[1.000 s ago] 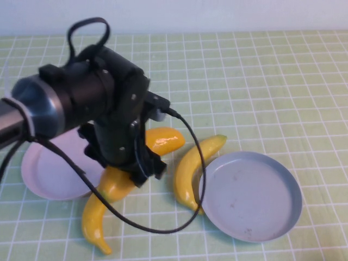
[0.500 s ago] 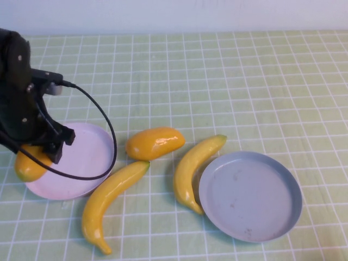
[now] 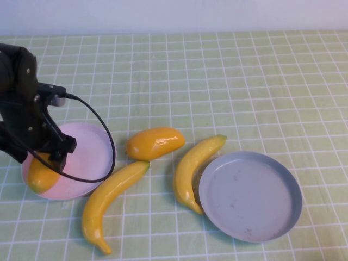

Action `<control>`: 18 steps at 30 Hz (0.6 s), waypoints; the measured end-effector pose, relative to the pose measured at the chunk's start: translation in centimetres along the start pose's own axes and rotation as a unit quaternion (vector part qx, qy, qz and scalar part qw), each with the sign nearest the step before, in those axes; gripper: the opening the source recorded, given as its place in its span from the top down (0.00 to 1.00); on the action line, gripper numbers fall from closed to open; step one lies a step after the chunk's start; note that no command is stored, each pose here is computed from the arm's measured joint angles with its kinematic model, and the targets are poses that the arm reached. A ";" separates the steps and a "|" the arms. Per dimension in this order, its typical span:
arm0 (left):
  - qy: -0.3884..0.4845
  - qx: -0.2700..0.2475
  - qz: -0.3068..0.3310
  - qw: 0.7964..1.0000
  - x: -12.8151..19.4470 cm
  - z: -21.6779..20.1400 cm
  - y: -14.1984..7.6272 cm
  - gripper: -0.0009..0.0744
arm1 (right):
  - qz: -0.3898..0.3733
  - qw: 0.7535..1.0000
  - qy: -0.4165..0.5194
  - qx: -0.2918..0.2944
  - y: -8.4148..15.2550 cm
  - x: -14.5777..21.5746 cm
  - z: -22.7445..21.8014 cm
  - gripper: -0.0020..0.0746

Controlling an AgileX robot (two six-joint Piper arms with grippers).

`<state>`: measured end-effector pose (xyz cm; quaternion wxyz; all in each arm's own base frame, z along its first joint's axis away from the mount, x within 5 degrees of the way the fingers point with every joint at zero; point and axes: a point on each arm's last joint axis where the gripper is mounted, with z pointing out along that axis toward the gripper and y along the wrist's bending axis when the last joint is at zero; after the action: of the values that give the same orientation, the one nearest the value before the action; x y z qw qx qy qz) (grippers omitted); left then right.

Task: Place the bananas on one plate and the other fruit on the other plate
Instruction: Put one type of fruit in the left plate

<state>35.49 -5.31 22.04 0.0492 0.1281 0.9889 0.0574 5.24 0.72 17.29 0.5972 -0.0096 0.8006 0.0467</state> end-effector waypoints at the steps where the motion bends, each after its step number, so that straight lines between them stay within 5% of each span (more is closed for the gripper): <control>1: -0.002 -0.004 0.002 1.000 0.0 0.0 0.1 0.16 | 0.000 1.000 0.000 0.000 0.0 0.0 0.0 0.99; 11: -0.036 0.009 0.019 0.999 -1.4 -2.0 -0.1 0.10 | 0.000 1.000 0.000 0.000 0.0 0.0 0.0 0.99; 14: -0.071 0.042 0.106 0.991 -2.5 -3.9 -1.9 0.10 | 0.000 1.000 0.000 0.000 0.0 0.0 0.0 0.99; 18: -0.121 0.069 0.267 0.954 -3.2 -5.7 -5.6 0.10 | 0.000 1.000 0.000 0.000 0.0 0.0 0.0 0.99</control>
<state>36.57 -12.12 27.25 0.1425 0.3962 0.9069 -0.0161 5.24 0.72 17.29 0.5972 -0.0096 0.8006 0.0467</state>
